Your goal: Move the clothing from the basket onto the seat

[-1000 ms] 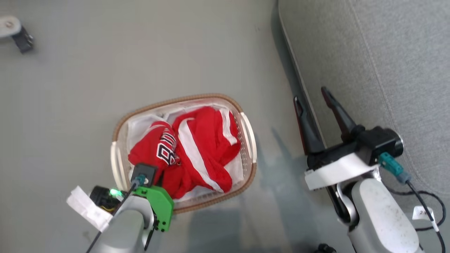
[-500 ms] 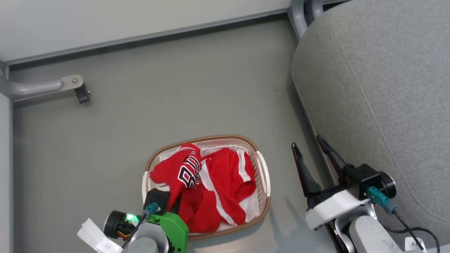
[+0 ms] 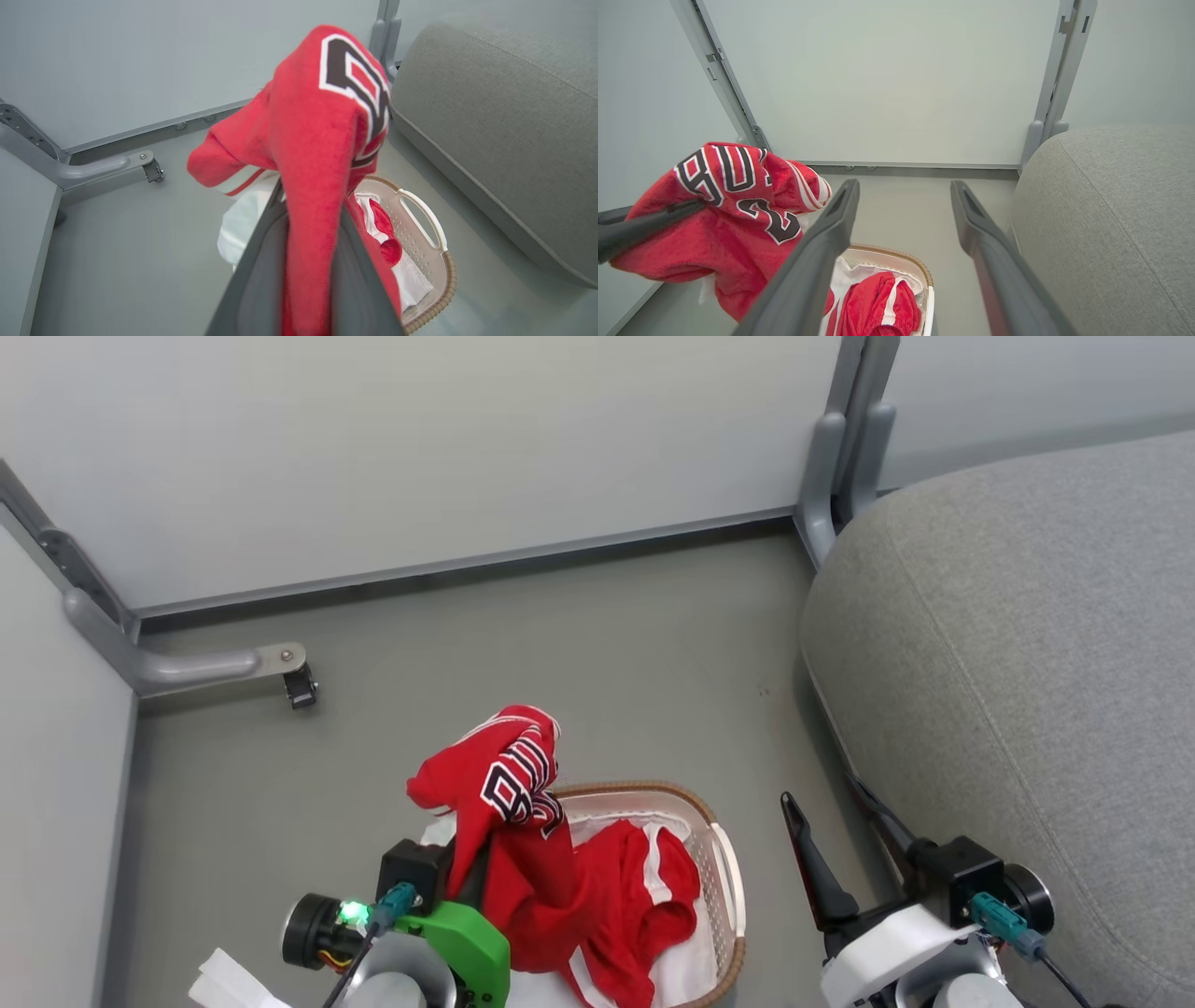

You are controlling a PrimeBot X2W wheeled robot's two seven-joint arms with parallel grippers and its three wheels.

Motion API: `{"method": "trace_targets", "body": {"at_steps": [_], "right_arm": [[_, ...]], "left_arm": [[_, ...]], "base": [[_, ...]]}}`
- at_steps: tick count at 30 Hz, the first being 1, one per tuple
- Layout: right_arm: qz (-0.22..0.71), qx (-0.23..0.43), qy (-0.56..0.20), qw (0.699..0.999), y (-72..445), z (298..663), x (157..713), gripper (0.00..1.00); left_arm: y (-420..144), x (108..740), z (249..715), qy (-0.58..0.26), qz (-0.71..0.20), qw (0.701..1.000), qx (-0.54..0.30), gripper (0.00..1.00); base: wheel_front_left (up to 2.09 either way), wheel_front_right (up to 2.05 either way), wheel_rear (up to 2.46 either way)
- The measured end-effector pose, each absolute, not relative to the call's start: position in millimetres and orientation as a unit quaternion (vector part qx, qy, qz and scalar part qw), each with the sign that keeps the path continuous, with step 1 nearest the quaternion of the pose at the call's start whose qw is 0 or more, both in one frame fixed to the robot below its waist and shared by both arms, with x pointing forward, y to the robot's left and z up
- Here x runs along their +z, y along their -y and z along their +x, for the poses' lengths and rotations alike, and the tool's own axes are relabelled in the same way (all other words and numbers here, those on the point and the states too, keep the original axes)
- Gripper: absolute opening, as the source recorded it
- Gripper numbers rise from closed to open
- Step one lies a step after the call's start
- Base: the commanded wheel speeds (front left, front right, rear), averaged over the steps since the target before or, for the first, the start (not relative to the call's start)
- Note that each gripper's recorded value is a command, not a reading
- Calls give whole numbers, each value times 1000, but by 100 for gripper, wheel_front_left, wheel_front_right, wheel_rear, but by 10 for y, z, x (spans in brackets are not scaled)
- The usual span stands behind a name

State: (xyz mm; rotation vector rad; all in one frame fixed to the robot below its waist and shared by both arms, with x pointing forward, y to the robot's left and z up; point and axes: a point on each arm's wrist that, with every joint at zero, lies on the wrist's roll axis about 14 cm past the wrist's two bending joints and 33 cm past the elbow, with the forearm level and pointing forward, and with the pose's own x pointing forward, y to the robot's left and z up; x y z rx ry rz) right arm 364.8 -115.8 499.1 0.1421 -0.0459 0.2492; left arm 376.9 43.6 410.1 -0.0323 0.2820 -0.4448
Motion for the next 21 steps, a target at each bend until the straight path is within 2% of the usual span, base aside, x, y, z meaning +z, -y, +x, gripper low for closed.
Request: {"method": "trace_targets", "body": {"at_steps": [11,21], "right_arm": [[71,134,35,988,1098,3534,5070,100],[75,138,29,987,1064,3485,5034,100]], "left_arm": [[-456,4828,3924,-28,-33,975,-216,0],[-359,5515,4056,69,-57,969,-231,0]], "base": [[0,0,0],[0,0,0]]}}
